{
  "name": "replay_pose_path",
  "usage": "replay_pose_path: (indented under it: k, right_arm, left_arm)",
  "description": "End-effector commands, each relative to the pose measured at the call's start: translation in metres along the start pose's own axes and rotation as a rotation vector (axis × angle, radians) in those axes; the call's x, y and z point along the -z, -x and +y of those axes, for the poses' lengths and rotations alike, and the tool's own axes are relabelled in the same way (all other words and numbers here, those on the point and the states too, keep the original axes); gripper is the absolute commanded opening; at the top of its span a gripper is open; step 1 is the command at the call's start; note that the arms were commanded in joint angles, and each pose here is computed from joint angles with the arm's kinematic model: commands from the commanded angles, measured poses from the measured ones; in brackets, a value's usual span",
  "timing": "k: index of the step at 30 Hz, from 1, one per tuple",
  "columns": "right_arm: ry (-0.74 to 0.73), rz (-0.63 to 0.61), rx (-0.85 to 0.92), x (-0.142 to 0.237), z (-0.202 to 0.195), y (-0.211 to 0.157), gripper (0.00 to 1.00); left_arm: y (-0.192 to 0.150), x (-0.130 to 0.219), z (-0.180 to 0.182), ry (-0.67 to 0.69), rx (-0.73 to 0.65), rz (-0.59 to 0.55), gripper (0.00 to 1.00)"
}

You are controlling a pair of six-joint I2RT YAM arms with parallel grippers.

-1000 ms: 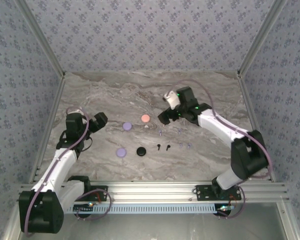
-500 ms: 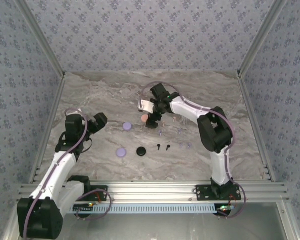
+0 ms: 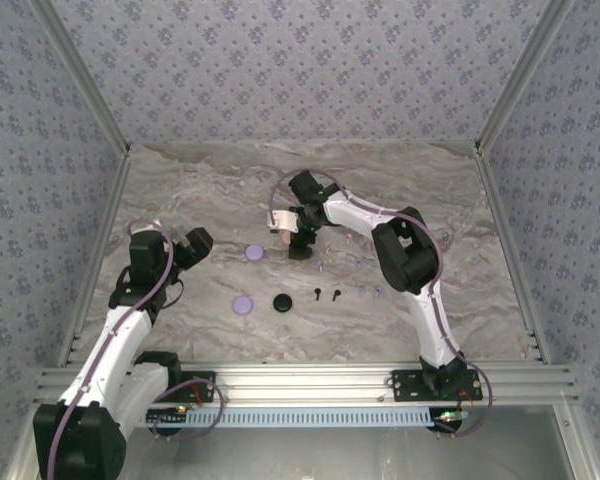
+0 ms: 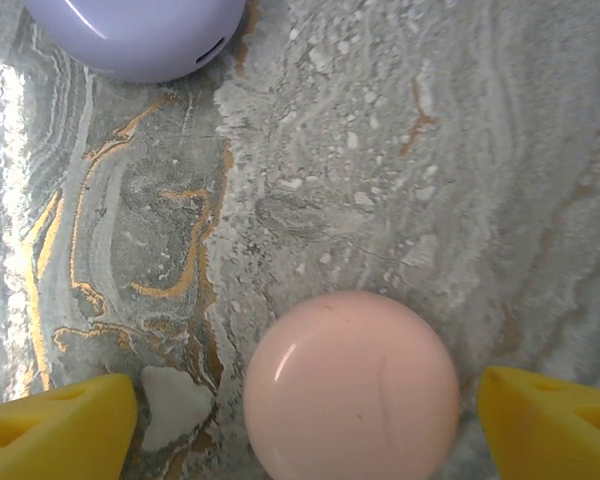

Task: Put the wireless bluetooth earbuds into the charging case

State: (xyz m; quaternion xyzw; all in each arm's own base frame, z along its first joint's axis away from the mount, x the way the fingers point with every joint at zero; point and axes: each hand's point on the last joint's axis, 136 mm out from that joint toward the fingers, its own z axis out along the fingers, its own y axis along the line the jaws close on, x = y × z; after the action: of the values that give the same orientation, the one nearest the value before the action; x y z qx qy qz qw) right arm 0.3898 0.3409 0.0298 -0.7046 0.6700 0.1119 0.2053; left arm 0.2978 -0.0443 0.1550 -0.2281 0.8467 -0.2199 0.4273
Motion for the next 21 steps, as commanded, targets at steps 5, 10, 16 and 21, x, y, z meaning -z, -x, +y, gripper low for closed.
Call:
replay_pose_path:
  k: [5,10,16,21]
  right_arm:
    - [0.055,0.048,0.020,-0.003,0.008,-0.006,0.66]
    - [0.045,0.052,0.013,0.003,0.005,-0.006,0.56]
    - [-0.034,-0.003,-0.008,0.032,-0.005,0.009,0.54]
    - [-0.163,-0.131,-0.028,0.083,-0.009,0.030,0.55]
  left_arm:
    - [0.000,0.002,0.001,0.010,-0.010,-0.007,0.99]
    - [0.002,0.003,-0.001,0.008,-0.014,-0.009,0.99]
    - [0.003,0.004,-0.016,-0.057,-0.024,0.007,0.99]
    - [0.004,0.009,-0.057,-0.247,-0.042,0.050,0.98]
